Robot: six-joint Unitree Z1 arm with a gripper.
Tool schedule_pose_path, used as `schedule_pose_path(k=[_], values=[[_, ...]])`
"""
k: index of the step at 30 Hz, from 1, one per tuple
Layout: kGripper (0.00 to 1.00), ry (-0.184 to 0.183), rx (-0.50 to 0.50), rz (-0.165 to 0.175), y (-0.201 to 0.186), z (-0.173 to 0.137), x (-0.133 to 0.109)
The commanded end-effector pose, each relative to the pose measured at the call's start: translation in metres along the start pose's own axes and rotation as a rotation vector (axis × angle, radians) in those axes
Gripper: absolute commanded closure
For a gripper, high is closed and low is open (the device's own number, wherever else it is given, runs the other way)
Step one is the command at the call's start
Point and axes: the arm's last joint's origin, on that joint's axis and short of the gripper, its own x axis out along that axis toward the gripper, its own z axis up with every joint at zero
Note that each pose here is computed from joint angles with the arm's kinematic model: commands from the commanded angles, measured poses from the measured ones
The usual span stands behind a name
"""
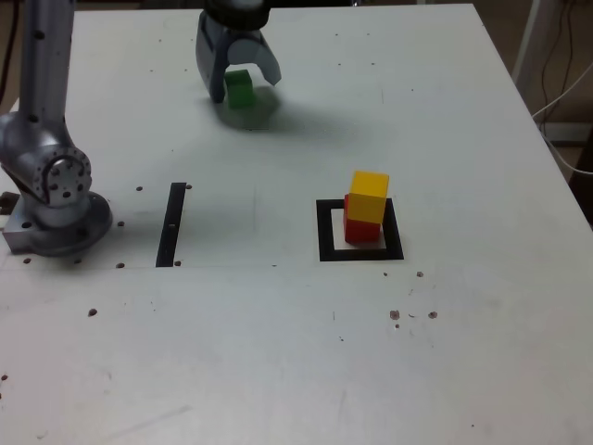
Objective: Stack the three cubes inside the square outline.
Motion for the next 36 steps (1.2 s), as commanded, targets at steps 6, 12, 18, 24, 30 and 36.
schedule_pose_path(k=[6,12,18,24,30,36], values=[[0.39,0.003,0.003,-0.005,0.000,0.000,0.000],[0.46,-0.001,0.002,-0.003,0.000,0.000,0.001],[0.54,-0.007,-0.002,-0.001,-0.001,-0.001,0.001],[0.59,-0.020,-0.007,0.009,-0.002,-0.003,-0.003],[0.64,-0.040,-0.003,0.026,-0.004,-0.005,-0.010],[0.65,-0.074,0.018,0.045,-0.016,-0.007,-0.028]])
